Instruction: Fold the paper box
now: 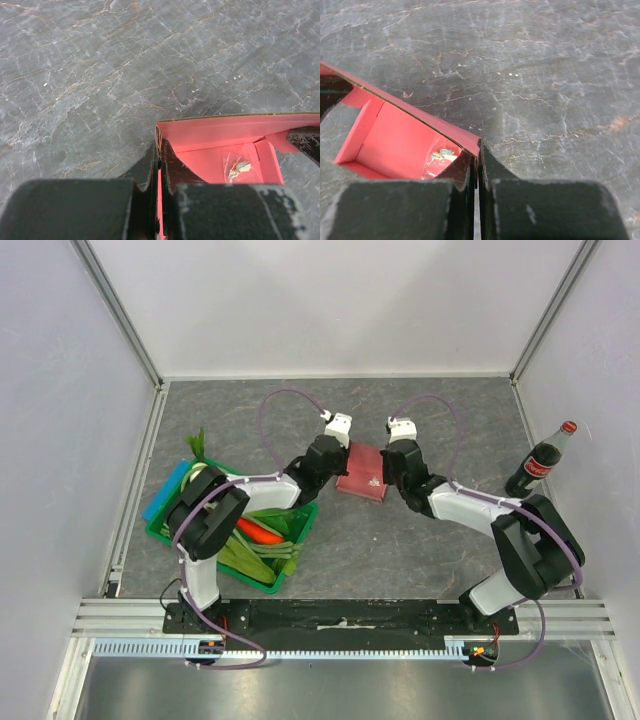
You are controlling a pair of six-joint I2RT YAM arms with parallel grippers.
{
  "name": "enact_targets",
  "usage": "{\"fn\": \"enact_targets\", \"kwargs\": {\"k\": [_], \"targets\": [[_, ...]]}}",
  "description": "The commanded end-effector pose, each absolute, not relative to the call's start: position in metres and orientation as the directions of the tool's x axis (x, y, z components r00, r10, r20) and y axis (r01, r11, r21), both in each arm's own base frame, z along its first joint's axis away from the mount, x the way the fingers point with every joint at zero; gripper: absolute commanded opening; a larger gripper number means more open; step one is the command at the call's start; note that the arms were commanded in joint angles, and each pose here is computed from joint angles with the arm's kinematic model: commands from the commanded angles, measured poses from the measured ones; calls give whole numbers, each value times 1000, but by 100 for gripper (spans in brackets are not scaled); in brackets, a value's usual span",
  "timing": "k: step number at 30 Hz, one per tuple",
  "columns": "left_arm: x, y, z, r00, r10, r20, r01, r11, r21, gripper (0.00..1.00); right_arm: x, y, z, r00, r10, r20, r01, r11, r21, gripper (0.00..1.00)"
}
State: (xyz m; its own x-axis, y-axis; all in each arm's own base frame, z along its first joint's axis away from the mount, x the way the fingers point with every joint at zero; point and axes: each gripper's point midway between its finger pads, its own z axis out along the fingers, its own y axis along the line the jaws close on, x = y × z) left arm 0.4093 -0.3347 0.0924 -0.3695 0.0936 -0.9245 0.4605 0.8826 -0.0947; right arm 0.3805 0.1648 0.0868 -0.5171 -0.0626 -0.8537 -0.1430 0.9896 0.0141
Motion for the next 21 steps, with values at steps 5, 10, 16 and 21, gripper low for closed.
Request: {"fn": "enact_targets", "kwargs": {"k": [5,10,16,21], "targets": [[405,-349,126,-219,-55,-974,292,949,-119,2,381,142,120,-320,147,-936,224,972,76,0],[399,-346,118,-232,-61,-971,291,948,-129,2,373,137,106,-328,206,-922,277,954,115,0],[386,-346,104,-247,-61,-967,308,941,-138,2,364,132,87,-319,217,-923,319,941,111,0],[377,-344,99,-224,-83,-971,320,935,-153,2,358,130,84,-268,244,-932,343,928,144,0]]}}
